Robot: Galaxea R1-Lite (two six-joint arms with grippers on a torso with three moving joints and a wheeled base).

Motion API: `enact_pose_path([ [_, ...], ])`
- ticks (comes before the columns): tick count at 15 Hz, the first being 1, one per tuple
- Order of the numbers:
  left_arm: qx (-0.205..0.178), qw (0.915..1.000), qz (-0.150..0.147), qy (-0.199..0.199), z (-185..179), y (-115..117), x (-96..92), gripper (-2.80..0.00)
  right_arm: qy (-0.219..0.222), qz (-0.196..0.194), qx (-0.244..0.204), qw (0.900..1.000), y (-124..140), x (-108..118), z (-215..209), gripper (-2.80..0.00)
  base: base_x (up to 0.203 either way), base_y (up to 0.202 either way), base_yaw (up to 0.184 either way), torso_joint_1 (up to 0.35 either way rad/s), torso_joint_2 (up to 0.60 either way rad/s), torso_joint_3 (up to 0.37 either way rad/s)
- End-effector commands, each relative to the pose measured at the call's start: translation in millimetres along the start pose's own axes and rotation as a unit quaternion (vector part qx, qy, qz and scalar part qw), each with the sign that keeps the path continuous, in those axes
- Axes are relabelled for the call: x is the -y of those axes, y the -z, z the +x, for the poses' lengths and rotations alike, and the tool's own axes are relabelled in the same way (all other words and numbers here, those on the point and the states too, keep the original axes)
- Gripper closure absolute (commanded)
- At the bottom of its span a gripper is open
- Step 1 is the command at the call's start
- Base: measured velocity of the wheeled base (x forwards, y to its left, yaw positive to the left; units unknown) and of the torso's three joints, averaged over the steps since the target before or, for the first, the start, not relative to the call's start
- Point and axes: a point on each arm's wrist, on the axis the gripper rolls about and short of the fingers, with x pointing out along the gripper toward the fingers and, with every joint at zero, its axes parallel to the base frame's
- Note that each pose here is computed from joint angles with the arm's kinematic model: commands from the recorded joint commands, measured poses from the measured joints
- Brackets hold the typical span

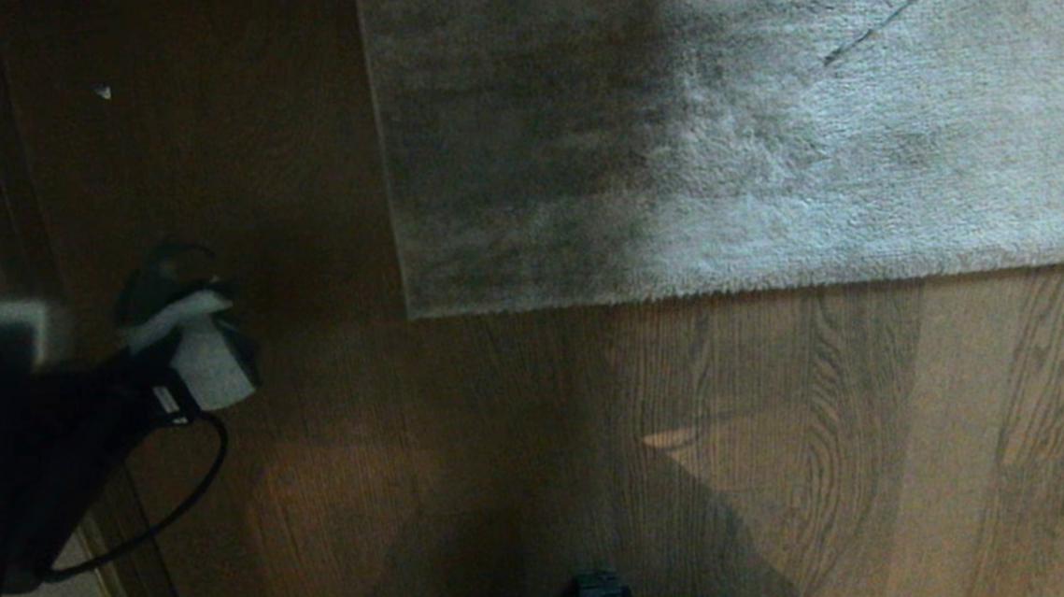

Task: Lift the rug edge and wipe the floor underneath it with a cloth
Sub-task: Pick up the rag, then lift up the carpet

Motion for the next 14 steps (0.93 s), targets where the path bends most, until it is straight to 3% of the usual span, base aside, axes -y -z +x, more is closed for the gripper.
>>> enact_pose_path([
  [1,0.025,0.9997,0.001,0.002,-25,-10,1.5,0.0,0.0,0.0,0.0,1.0,0,0,0,0.0,0.0,0.0,0.0,0.0,0.0,0.0],
  [5,0.003,0.9999,0.0,0.013,-63,-4,5.1,0.0,0.0,0.0,0.0,1.0,0,0,0,0.0,0.0,0.0,0.0,0.0,0.0,0.0],
  [14,-0.043,0.9985,0.022,0.025,-109,-10,5.9,0.0,0.0,0.0,0.0,1.0,0,0,0,0.0,0.0,0.0,0.0,0.0,0.0,0.0],
])
